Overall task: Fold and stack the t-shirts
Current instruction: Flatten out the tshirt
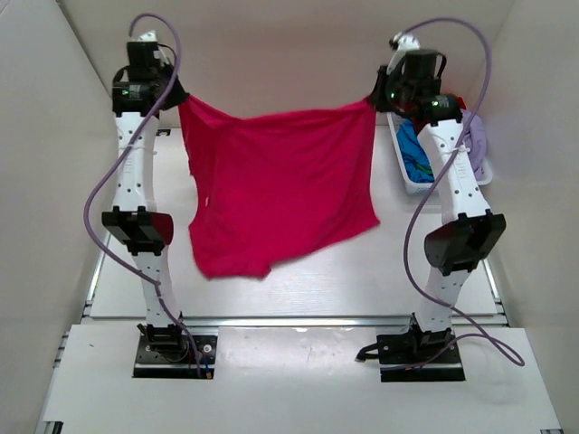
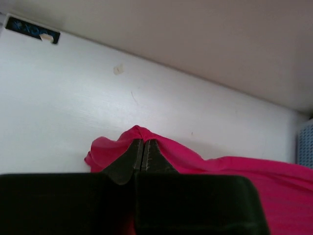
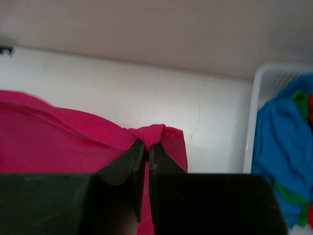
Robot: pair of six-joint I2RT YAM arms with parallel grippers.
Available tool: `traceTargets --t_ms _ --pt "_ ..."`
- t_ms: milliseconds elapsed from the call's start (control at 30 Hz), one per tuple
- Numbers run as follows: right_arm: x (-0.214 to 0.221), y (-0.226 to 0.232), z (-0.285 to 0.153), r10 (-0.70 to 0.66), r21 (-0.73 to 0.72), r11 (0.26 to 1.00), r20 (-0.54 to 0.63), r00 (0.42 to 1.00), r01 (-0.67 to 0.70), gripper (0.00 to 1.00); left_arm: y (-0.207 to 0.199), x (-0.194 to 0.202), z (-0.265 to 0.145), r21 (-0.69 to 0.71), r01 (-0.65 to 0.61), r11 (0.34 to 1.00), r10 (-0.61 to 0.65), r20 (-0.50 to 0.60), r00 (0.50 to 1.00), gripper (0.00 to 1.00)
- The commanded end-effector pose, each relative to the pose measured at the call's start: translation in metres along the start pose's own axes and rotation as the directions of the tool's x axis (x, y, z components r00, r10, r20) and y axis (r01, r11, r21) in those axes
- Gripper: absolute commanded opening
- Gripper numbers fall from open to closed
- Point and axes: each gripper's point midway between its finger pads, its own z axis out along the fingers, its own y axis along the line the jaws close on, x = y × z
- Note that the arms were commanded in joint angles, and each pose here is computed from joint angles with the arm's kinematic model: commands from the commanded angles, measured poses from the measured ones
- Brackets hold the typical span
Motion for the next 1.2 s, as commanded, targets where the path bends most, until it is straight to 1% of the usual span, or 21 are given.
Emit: traceTargets --t_ms 0,33,67,133,200,300,333,400,433,500,567,633,700,733,800,867,967,1000,1067,1133,1167 --pt "-0.116 0.015 -0.071 -0.092 0.022 0.996 0.329 0.94 0.089 0.0 -0.011 -0.123 -0.129 0.171 0.023 0.985 -0.088 0.386 0.918 0.0" --pt "-0.118 0.015 -0.077 -0.091 0.021 0.996 0.342 0.935 0.09 0.0 -0.009 -0.132 -0.149 0.188 0.016 0.982 -0.095 0.418 0.904 0.0" --pt "-0.122 0.017 -0.09 -0.101 0.022 0.995 0.367 0.925 0.101 0.01 -0.007 -0.135 -0.154 0.203 0.022 0.979 -0.108 0.422 0.9 0.0" --pt "-0.121 0.018 -0.11 -0.133 0.058 0.991 0.397 0.908 0.12 0.0 -0.013 -0.141 -0.185 0.235 0.005 0.972 -0.114 0.453 0.884 0.0" --pt "-0.113 0.016 -0.121 -0.136 0.069 0.991 0.391 0.91 0.118 0.0 -0.017 -0.139 -0.201 0.226 -0.005 0.974 -0.104 0.468 0.877 0.0" --pt "-0.087 0.012 -0.13 -0.14 0.076 0.99 0.352 0.926 0.121 0.0 -0.037 -0.123 -0.219 0.242 -0.037 0.97 -0.078 0.45 0.89 0.0" --pt "-0.075 0.009 -0.135 -0.143 0.083 0.989 0.337 0.931 0.122 0.01 -0.03 -0.113 -0.216 0.204 -0.03 0.979 -0.061 0.426 0.903 0.0" --pt "-0.052 0.008 -0.138 -0.137 0.067 0.99 0.313 0.94 0.122 0.0 -0.042 -0.085 -0.216 0.195 -0.063 0.979 -0.01 0.356 0.935 0.0" --pt "-0.038 0.007 -0.143 -0.133 0.065 0.991 0.303 0.944 0.118 0.0 -0.031 -0.08 -0.216 0.14 -0.052 0.989 -0.001 0.35 0.937 0.0" --pt "-0.014 0.007 -0.144 -0.126 0.055 0.992 0.271 0.954 0.115 0.0 -0.027 -0.054 -0.221 0.102 -0.054 0.993 0.023 0.282 0.959 0.0" --pt "0.012 0.014 -0.159 -0.133 0.049 0.991 0.24 0.962 0.125 0.0 -0.021 -0.037 -0.245 0.106 -0.051 0.993 0.022 0.259 0.966 0.0" --pt "0.025 0.025 -0.178 -0.144 0.035 0.99 0.232 0.962 0.14 0.0 -0.018 -0.013 -0.275 0.096 -0.067 0.993 0.041 0.243 0.969 0.0" --pt "0.04 0.033 -0.208 -0.133 0.019 0.991 0.227 0.965 0.132 0.0 -0.005 0.017 -0.309 0.089 -0.084 0.993 0.061 0.233 0.971 0.0" --pt "0.044 0.038 -0.215 -0.124 0.001 0.992 0.222 0.967 0.127 0.0 0.0 0.024 -0.314 0.081 -0.08 0.993 0.06 0.234 0.971 0.0" --pt "0.058 0.044 -0.242 -0.101 -0.031 0.993 0.22 0.97 0.11 0.0 0.021 0.042 -0.343 0.057 -0.077 0.995 0.06 0.263 0.963 0.0" --pt "0.058 0.044 -0.259 -0.1 -0.043 0.993 0.248 0.964 0.114 0.0 0.032 0.033 -0.368 0.041 -0.055 0.998 0.038 0.336 0.941 0.0" --pt "0.035 0.041 -0.286 -0.104 -0.042 0.992 0.304 0.947 0.122 0.0 0.031 0.007 -0.406 0.086 -0.024 0.996 -0.016 0.434 0.901 0.0" --pt "0.026 0.048 -0.293 -0.104 -0.055 0.99 0.319 0.942 0.128 0.0 0.027 -0.003 -0.409 0.096 -0.02 0.995 -0.027 0.455 0.89 0.0" --pt "0.013 0.048 -0.294 -0.104 -0.042 0.991 0.324 0.94 0.124 0.0 0.019 -0.008 -0.404 0.113 -0.023 0.993 -0.03 0.448 0.894 0.0" --pt "0.009 0.046 -0.283 -0.109 -0.04 0.991 0.317 0.942 0.129 0.0 0.016 -0.002 -0.372 0.069 -0.021 0.997 -0.007 0.387 0.922 0.0" --pt "0.018 0.04 -0.266 -0.112 -0.033 0.992 0.276 0.955 0.125 0.0 0.017 0.002 -0.36 0.051 -0.022 0.998 0.002 0.359 0.933 0.0"
